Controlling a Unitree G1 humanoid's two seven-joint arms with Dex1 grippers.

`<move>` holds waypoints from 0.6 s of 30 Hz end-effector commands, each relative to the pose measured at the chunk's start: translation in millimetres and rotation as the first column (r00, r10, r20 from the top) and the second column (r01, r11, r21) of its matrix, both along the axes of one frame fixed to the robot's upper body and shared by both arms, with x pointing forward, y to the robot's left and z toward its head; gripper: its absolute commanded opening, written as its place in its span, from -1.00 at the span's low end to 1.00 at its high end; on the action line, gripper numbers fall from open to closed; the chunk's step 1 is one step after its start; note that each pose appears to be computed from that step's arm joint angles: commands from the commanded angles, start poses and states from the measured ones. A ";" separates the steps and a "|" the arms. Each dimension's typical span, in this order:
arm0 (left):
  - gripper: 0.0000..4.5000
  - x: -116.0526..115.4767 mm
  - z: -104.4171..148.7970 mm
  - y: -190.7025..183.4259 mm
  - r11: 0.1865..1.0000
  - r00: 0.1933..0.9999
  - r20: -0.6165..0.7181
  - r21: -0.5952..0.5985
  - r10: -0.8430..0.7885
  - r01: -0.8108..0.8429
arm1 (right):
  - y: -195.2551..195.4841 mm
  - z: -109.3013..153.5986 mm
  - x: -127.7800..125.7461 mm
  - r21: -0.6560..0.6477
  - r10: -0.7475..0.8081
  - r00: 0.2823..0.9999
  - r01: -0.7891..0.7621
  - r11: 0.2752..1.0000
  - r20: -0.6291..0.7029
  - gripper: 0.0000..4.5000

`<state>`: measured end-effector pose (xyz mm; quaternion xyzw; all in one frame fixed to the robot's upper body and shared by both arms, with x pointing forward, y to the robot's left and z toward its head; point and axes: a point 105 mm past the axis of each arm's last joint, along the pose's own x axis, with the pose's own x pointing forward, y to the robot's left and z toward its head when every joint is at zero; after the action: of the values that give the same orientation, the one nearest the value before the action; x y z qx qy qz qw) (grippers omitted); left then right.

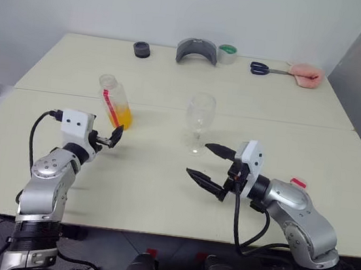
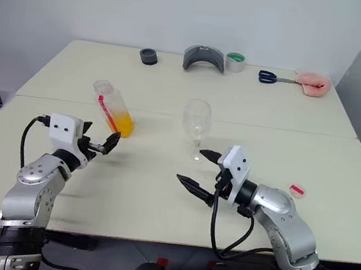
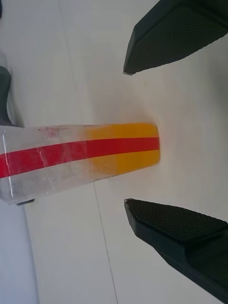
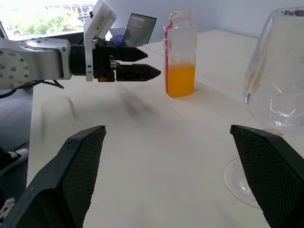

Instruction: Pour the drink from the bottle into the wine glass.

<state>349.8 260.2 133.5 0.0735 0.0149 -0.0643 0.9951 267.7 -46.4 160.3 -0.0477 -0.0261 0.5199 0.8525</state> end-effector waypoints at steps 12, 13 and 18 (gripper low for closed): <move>1.00 34.7 17.7 9.4 0.999 0.999 0.020 -0.028 -0.031 0.032 | 4.4 13.2 -1.6 0.003 0.025 0.998 -0.025 1.000 0.055 0.99; 1.00 36.8 18.6 10.2 0.999 0.999 0.021 -0.026 -0.031 0.031 | 4.4 13.3 -1.5 0.002 0.024 0.998 -0.024 1.000 0.055 0.99; 1.00 49.0 23.8 11.4 0.999 0.999 0.035 -0.018 -0.035 0.036 | 4.4 13.2 -1.1 0.002 0.021 0.998 -0.021 1.000 0.055 0.99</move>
<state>394.8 269.3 140.6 0.0462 0.0214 -0.0800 0.9955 268.7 -44.0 163.0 -0.0544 -0.0290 0.5236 0.8497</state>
